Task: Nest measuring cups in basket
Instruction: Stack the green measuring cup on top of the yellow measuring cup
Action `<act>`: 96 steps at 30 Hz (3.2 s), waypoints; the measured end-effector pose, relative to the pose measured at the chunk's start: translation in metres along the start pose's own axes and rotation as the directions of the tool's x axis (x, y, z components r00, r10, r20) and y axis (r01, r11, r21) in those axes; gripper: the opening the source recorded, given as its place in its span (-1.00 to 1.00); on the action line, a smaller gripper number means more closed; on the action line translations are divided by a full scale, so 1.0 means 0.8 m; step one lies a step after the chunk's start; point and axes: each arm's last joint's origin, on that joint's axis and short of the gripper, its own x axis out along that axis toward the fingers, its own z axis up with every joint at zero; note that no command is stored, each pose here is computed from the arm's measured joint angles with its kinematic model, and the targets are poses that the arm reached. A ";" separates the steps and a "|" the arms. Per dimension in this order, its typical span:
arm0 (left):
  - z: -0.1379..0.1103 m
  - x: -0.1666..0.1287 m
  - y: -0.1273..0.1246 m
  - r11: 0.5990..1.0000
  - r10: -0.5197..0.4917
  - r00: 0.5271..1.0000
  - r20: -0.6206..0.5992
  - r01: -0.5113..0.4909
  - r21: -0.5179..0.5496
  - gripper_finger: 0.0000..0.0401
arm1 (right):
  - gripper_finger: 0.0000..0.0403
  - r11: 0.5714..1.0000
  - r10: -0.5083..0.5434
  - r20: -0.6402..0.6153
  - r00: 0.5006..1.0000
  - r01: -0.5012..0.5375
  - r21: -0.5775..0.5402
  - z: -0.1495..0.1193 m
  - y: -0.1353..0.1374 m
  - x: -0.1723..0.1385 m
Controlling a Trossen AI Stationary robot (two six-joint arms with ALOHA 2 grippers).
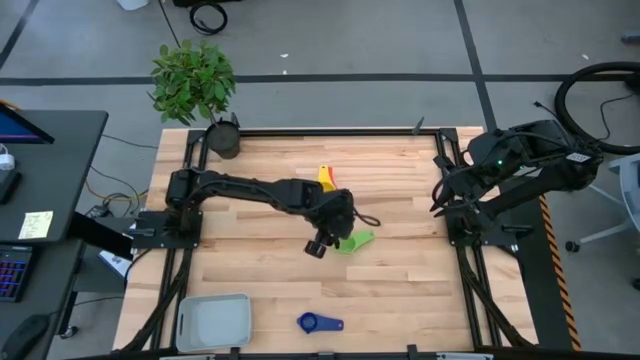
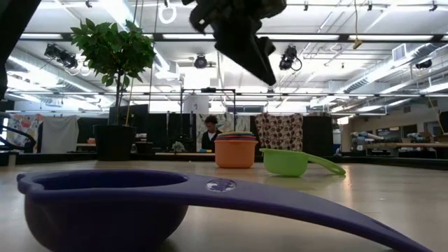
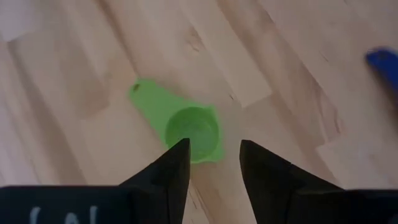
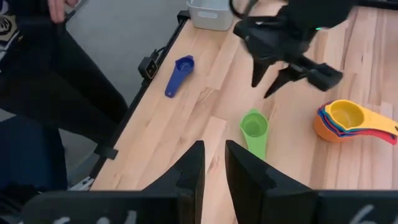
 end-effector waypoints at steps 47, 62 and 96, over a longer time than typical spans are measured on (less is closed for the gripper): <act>-0.030 0.120 -0.003 0.999 -0.037 0.995 -0.094 0.040 0.036 -0.28 | -0.66 1.000 -0.002 0.032 0.999 0.001 0.011 -0.004 0.003 -0.010; -0.039 0.137 -0.004 0.998 -0.053 0.991 -0.121 0.056 0.022 -0.30 | -0.66 1.000 -0.002 0.032 0.999 0.002 0.011 -0.004 0.003 -0.010; 0.051 -0.032 0.083 0.597 0.428 0.877 -0.218 -0.456 -0.660 -0.91 | -0.66 1.000 -0.010 0.031 0.999 0.010 0.000 -0.004 0.002 -0.010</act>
